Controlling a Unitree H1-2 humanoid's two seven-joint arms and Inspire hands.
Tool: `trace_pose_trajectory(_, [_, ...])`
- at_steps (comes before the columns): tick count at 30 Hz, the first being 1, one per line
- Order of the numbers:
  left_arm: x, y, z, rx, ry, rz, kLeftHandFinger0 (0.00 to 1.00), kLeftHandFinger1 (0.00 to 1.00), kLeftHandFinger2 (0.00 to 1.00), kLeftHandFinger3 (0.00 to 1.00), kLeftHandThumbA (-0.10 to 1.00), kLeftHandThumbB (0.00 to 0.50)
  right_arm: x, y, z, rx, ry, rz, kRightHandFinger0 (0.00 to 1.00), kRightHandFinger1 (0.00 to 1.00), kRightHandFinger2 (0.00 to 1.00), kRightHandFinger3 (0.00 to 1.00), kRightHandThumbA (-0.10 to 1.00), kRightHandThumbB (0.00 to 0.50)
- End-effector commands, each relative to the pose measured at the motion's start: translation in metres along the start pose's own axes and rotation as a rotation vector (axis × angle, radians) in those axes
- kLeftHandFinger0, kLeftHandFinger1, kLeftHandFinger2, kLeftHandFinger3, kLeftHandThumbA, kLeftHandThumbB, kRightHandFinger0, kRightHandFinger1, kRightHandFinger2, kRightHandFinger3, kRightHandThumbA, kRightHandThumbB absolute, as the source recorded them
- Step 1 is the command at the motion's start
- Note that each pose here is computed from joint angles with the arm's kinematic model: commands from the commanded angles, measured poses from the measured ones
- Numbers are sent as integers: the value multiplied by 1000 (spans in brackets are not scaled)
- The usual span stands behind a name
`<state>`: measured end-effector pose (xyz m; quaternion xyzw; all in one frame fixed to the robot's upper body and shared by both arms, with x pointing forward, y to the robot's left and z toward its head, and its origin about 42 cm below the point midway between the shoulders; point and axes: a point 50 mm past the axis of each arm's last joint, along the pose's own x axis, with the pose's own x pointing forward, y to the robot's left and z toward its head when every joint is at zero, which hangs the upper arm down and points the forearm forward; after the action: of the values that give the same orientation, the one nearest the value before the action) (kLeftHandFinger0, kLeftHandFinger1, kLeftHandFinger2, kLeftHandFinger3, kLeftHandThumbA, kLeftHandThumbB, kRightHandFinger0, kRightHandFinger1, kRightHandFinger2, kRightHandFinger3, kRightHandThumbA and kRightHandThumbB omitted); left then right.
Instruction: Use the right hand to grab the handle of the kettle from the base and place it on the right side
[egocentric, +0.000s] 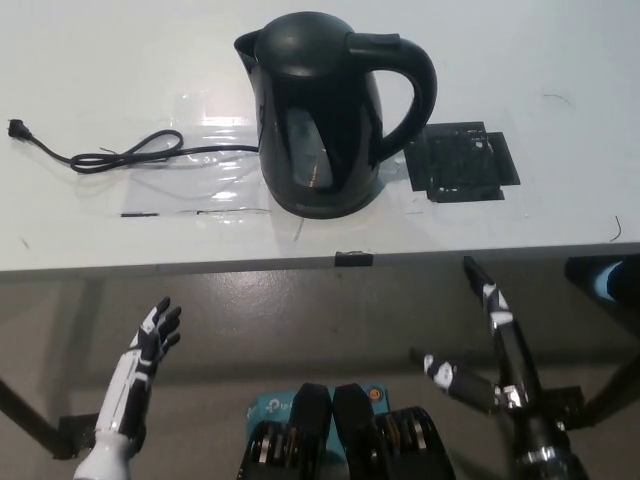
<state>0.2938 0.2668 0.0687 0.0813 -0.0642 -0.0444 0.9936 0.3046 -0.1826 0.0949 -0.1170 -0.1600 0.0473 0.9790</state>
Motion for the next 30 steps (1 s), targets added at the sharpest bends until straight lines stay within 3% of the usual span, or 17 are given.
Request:
trace_pose_trajectory(1, [2, -2, 17, 3, -104, -36, 1000, 1000, 1000, 1000, 1000, 500, 2, -8, 28, 6, -159, -96, 1000, 1000, 1000, 1000, 849, 141])
trace_pose_trajectory(5, [2, -7, 20, -18, -113, -47, 1000, 1000, 1000, 1000, 992, 500, 12, -18, 52, -12, -252, -193, 1000, 1000, 1000, 1000, 921, 197])
trace_pose_trajectory(8, [2, -10, 22, -37, -124, -57, 1000, 1000, 1000, 1000, 980, 500, 24, -25, 72, -12, -331, -222, 1000, 1000, 1000, 1000, 933, 184])
trace_pose_trajectory(10, [1, -13, 24, -47, -134, -63, 1000, 1000, 1000, 1000, 975, 500, 39, -31, 89, -7, -367, -226, 1000, 1000, 1000, 1000, 935, 202])
trace_pose_trajectory(22, [-11, -22, 28, -86, -159, -64, 1000, 1000, 1000, 1000, 969, 500, 130, -33, 146, -56, -392, -208, 1000, 1000, 1000, 1000, 1000, 252])
trace_pose_trajectory(24, [-16, -27, 24, -101, -153, -64, 1000, 1000, 1000, 1000, 957, 500, 150, -29, 153, -62, -387, -199, 1000, 1000, 1000, 1000, 964, 244])
trace_pose_trajectory(25, [-17, -27, 24, -102, -152, -64, 1000, 1000, 1000, 1000, 955, 500, 153, -28, 154, -62, -386, -198, 1000, 1000, 1000, 1000, 937, 217])
trace_pose_trajectory(27, [-18, -32, 22, -116, -138, -66, 1000, 1000, 1000, 1000, 938, 500, 178, -24, 163, -62, -382, -179, 1000, 1000, 1000, 1000, 927, 241])
trace_pose_trajectory(30, [-21, -34, 17, -98, -116, -69, 1000, 1000, 1000, 1000, 956, 500, 203, -19, 167, -71, -358, -150, 1000, 1000, 1000, 1000, 785, 232])
